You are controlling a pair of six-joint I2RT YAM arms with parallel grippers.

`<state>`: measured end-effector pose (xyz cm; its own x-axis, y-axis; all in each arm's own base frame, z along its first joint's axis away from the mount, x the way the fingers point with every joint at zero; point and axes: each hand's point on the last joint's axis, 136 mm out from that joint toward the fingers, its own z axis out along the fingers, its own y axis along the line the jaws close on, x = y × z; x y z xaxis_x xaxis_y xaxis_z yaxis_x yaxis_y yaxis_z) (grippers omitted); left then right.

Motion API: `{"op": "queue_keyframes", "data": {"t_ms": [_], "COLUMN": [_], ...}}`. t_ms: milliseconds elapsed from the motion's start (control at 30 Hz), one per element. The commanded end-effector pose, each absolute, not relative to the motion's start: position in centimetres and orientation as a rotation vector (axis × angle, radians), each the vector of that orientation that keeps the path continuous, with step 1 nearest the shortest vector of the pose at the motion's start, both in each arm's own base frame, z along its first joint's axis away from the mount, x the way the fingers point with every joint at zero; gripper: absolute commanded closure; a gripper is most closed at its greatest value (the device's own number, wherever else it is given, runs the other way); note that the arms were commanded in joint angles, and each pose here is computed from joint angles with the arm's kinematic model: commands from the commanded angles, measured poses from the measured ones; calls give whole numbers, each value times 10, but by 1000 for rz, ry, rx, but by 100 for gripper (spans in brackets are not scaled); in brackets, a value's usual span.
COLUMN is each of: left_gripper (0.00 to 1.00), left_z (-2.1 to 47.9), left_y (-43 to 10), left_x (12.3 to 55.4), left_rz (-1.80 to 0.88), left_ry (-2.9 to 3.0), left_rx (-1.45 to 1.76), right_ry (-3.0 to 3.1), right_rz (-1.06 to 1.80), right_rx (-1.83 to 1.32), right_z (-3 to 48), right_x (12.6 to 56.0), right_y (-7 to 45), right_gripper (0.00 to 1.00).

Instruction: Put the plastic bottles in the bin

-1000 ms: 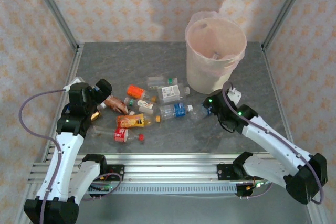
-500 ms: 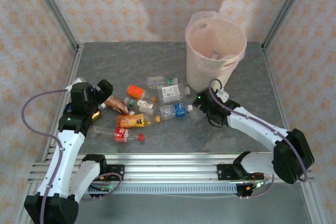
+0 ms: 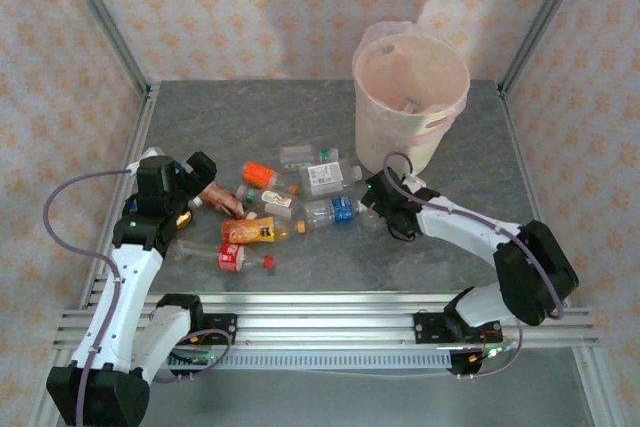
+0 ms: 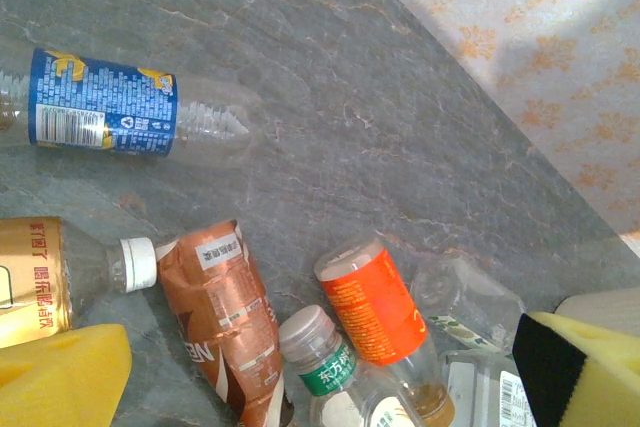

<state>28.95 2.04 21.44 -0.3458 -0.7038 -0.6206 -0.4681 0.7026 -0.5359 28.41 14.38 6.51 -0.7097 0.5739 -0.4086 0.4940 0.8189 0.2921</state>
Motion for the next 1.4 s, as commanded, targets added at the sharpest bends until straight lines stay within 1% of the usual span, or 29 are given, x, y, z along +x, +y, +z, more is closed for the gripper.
{"op": "queue_keyframes", "data": {"t_ms": [0,133,400,933,1067,1267,1367], "left_gripper": [0,0,0,0,0,0,0], "left_z": [216,217,219,221,221,221,221], "left_y": [21,21,21,22,22,22,22], "left_x": [292,293,295,295,295,294,293], "left_rz": [-333,-334,-334,-328,-326,-323,-321], "left_ry": [1995,1995,1996,1998,1997,1999,2003], "left_rx": [-888,-888,-886,-887,-886,-889,-887], "right_ry": [2514,2536,2586,2674,2698,2698,2683], "right_rz": [159,127,82,-47,-61,-80,-104], "right_rx": [786,802,807,770,753,743,741], "right_z": [56,47,34,8,2,5,11], "right_x": [284,281,272,269,268,268,266], "right_y": [135,128,114,101,102,100,95], "right_gripper": [1,3,14,14,20,43,45]}}
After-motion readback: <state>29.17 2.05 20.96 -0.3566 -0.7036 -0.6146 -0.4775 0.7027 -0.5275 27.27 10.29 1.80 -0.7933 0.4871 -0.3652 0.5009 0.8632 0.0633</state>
